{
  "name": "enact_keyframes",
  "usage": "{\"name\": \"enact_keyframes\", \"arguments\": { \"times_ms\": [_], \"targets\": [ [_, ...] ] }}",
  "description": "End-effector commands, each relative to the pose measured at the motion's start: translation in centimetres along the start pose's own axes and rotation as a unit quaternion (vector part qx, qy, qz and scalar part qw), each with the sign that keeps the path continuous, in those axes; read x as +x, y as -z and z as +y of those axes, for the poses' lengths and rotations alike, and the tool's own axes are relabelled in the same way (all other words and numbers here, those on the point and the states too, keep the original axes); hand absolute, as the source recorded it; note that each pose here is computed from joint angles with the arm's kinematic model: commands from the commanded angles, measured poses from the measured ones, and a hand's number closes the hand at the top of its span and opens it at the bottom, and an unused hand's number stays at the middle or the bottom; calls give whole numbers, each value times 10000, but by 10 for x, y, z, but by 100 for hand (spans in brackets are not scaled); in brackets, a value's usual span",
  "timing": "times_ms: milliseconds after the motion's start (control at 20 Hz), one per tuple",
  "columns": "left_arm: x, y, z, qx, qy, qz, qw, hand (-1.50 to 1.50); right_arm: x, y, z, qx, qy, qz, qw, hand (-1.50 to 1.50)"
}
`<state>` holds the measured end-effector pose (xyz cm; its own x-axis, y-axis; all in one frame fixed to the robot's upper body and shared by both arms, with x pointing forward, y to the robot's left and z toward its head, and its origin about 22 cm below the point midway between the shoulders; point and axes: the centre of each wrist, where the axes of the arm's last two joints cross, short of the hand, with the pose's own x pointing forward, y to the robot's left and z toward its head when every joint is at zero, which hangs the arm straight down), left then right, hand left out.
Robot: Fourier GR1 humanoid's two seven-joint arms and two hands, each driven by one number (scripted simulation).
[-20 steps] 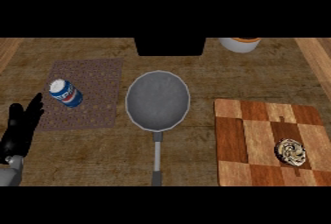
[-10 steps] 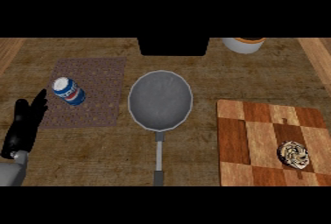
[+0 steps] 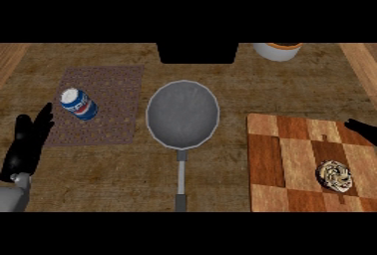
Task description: Pick the cupcake from the cutting board and place it in the pan
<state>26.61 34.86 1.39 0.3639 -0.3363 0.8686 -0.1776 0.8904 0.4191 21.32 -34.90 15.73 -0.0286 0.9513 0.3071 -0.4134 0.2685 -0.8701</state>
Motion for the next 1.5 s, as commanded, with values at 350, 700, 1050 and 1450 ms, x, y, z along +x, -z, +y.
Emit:
{"name": "enact_keyframes", "arguments": {
  "times_ms": [350,700,1050,1450],
  "targets": [
    [4,1,-8,-27,-62,-23,10000,0,3,22,24,126,-479,402,9980,-150],
    [-4,8,0,-2,-53,88,9999,0,-16,17,61,283,-525,460,9972,-150],
    [10,-4,5,-46,-13,154,9999,0,5,28,64,286,-499,400,9975,-150],
    [16,-3,3,17,-27,53,10000,0,-17,53,75,344,-551,528,9965,-150]
  ]
}}
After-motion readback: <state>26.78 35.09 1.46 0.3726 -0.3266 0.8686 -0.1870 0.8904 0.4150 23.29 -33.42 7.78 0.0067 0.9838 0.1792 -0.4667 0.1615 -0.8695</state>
